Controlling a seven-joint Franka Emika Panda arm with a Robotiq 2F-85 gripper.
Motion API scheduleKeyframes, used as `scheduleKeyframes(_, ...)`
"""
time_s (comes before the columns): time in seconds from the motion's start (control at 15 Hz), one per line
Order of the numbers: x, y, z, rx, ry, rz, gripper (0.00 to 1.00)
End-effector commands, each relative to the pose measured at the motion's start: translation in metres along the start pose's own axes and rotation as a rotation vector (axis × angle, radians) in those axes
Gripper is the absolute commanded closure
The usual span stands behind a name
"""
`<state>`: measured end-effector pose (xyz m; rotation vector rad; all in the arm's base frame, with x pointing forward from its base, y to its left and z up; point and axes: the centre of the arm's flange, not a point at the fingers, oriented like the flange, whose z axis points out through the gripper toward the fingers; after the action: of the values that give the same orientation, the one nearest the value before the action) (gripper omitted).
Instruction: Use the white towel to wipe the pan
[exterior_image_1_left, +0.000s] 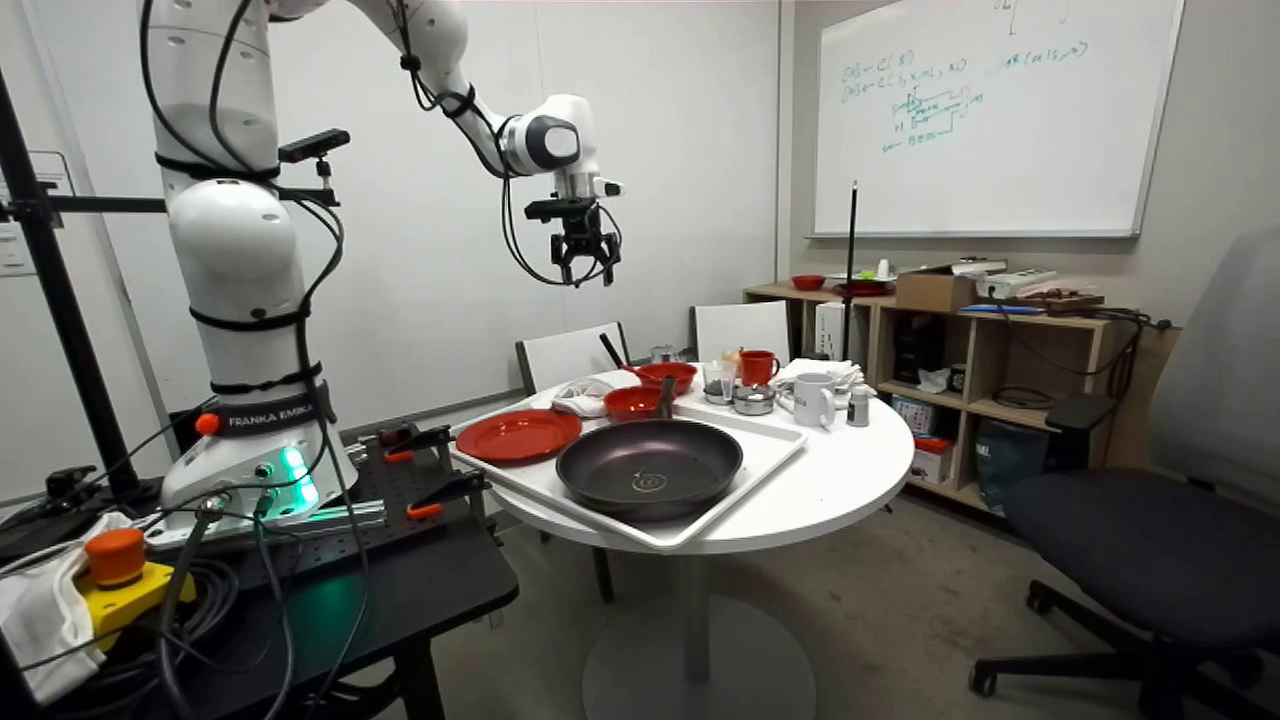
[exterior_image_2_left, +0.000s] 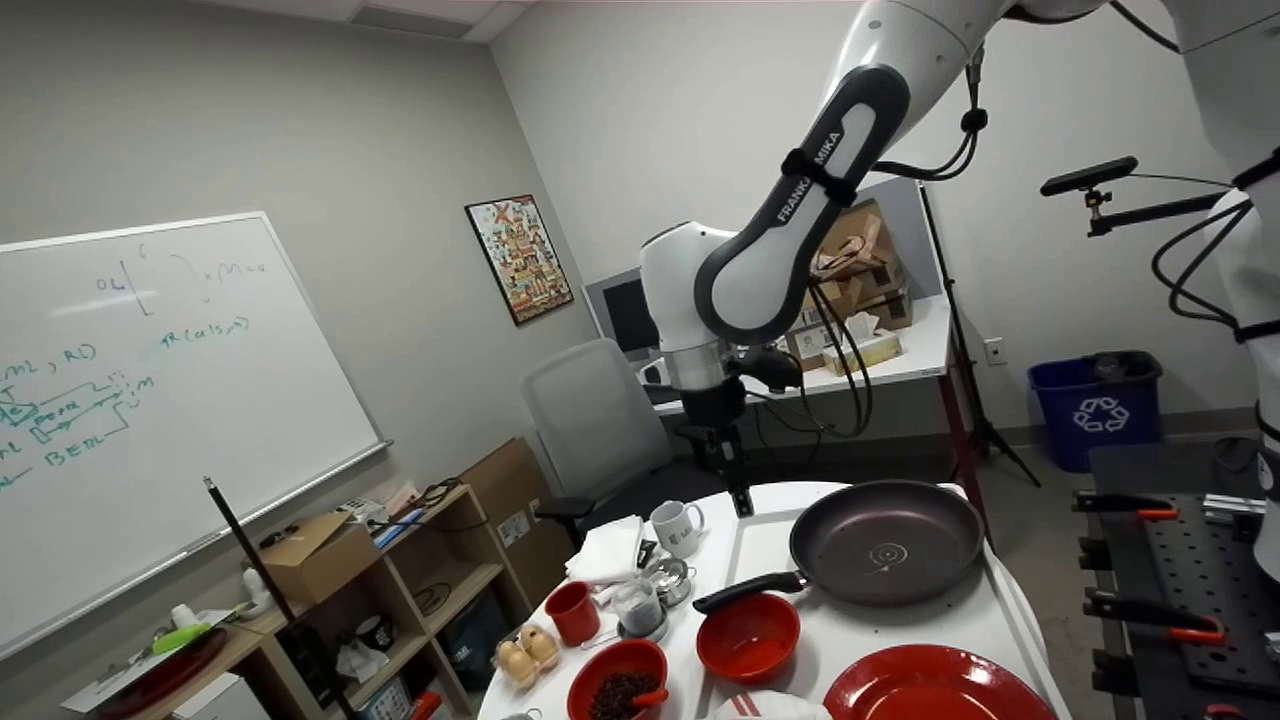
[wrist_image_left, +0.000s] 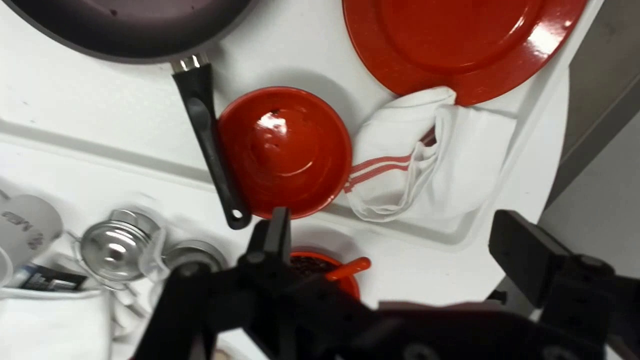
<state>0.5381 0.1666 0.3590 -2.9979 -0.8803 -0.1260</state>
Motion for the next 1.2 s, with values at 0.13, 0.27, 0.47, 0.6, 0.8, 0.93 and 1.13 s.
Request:
scheduleKeyframes(0.13, 0.04, -0.035, 0.04, 0.08, -0.073, -0.227, 0.0)
scheduleKeyframes(0.27, 0.023, -0.036, 0.036, 0.067, -0.047, -0.178, 0.0)
scheduleKeyframes(0.47, 0.023, -0.034, 0.036, 0.066, -0.047, -0.173, 0.0)
scheduleKeyframes(0.6, 0.023, -0.032, 0.034, 0.064, -0.045, -0.17, 0.0)
scheduleKeyframes(0.8, 0.027, -0.025, 0.037, 0.072, -0.051, -0.177, 0.0)
scheduleKeyframes(0.93, 0.039, -0.015, 0.051, 0.107, -0.06, -0.214, 0.0)
scheduleKeyframes(1.13, 0.053, -0.009, 0.08, 0.13, -0.085, -0.28, 0.0)
